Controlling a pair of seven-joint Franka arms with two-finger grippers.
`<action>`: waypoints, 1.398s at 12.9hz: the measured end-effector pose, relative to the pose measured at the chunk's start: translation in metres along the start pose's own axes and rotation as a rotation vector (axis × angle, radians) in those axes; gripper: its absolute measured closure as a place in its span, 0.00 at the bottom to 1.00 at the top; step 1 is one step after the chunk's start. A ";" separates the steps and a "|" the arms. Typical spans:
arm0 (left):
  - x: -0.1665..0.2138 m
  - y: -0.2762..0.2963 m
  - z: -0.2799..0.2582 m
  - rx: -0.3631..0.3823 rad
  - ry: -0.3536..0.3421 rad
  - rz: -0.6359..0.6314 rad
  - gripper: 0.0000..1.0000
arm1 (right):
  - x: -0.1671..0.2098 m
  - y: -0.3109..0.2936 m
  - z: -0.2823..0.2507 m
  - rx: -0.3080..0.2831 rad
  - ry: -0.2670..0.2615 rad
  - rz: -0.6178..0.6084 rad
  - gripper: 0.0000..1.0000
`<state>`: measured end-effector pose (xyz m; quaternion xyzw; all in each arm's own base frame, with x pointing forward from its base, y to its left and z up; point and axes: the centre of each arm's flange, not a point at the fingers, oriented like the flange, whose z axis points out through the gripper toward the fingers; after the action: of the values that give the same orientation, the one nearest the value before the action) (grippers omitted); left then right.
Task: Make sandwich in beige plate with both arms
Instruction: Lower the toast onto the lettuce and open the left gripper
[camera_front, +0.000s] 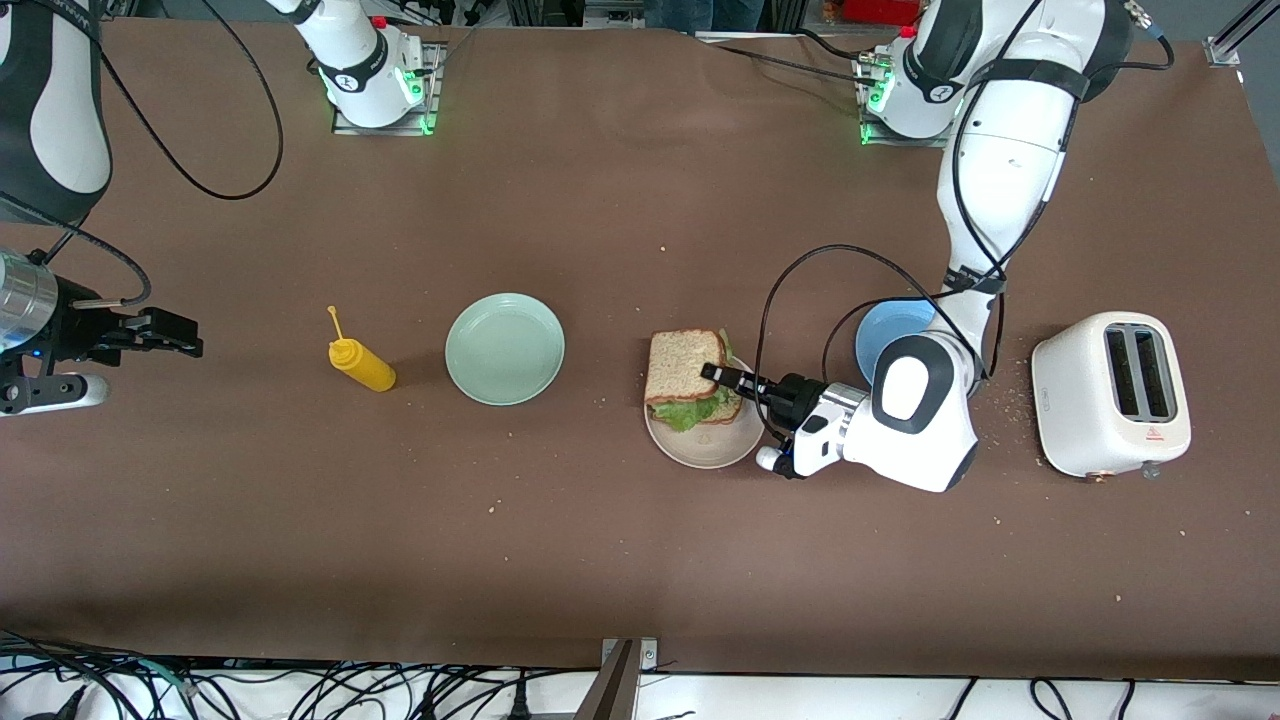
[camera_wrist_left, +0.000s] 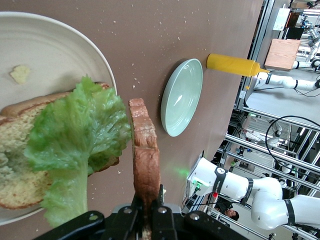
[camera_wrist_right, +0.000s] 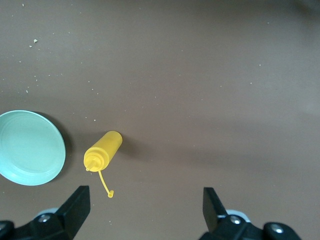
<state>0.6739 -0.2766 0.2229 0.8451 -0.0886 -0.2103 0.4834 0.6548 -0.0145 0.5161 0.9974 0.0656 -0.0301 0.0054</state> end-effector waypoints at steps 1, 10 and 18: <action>0.000 -0.001 -0.001 0.001 0.002 -0.001 0.92 | 0.000 0.000 0.000 0.000 0.000 0.000 0.00; 0.013 -0.024 0.000 0.041 0.100 -0.029 0.43 | 0.000 0.000 0.000 0.000 -0.001 0.000 0.00; 0.009 -0.042 -0.030 0.198 0.105 -0.040 0.01 | 0.000 0.000 0.000 0.000 -0.001 0.000 0.00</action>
<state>0.6933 -0.2346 0.1984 0.9002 -0.0666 -0.1657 0.3972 0.6547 -0.0144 0.5160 0.9974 0.0656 -0.0306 0.0054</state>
